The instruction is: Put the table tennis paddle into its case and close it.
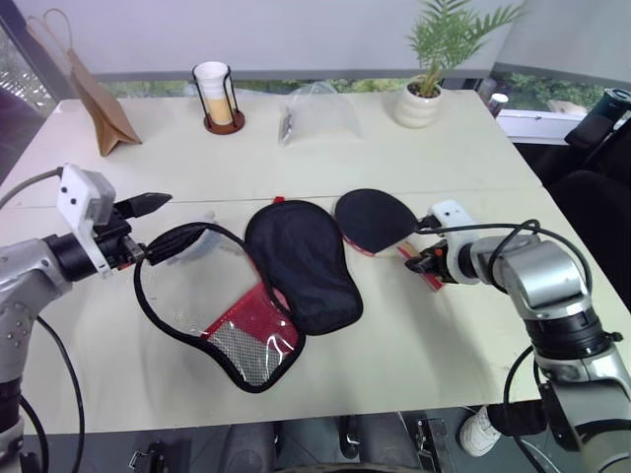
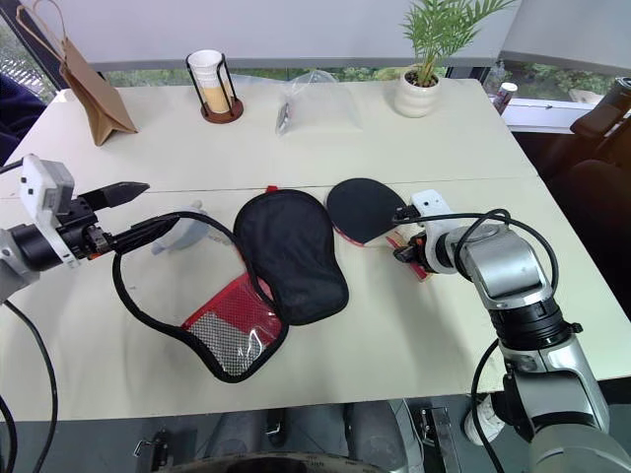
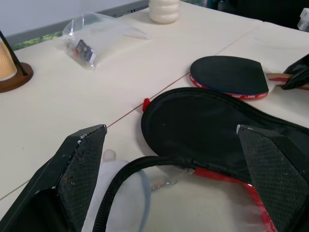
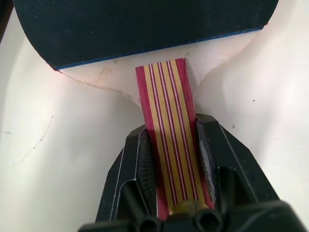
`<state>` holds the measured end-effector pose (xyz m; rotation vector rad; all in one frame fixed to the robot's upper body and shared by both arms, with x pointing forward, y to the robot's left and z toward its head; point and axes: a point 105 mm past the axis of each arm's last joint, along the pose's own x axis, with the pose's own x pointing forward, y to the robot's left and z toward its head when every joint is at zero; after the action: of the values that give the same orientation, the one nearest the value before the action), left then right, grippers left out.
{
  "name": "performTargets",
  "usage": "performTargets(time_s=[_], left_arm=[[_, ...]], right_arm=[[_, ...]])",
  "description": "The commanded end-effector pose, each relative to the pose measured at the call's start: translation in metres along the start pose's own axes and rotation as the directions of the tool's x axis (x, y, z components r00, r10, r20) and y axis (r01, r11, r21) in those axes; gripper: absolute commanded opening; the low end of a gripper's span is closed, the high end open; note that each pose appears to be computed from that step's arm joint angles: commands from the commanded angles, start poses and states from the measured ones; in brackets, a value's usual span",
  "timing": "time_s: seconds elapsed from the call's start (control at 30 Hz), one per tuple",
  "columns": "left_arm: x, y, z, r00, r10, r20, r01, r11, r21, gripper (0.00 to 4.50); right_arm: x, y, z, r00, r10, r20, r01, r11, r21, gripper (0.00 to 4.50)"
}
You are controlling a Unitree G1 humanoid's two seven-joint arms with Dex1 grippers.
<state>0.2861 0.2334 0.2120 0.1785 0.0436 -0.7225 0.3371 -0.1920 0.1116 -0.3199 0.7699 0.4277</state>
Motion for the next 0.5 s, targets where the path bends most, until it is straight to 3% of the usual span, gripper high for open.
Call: performTargets(time_s=[0.03, 0.2, 0.5], left_arm=[[0.001, -0.001, 0.012, 0.999, -0.008, 0.037, 0.006, 0.999, 0.049, 4.50], [0.008, 0.000, 0.014, 0.999, -0.028, 0.043, 0.026, 0.998, 0.052, 4.50], [0.025, 0.003, 0.018, 0.995, -0.076, 0.062, 0.072, 0.995, 0.064, 4.50]], right_arm=[[-0.023, -0.028, 0.026, 0.990, -0.122, 0.073, 0.119, 0.992, 0.048, 0.84], [-0.040, -0.022, 0.053, 0.985, -0.123, 0.122, 0.113, 0.990, 0.085, 0.84], [-0.048, 0.033, 0.080, 0.978, 0.091, 0.187, -0.086, 0.996, -0.033, 0.84]])
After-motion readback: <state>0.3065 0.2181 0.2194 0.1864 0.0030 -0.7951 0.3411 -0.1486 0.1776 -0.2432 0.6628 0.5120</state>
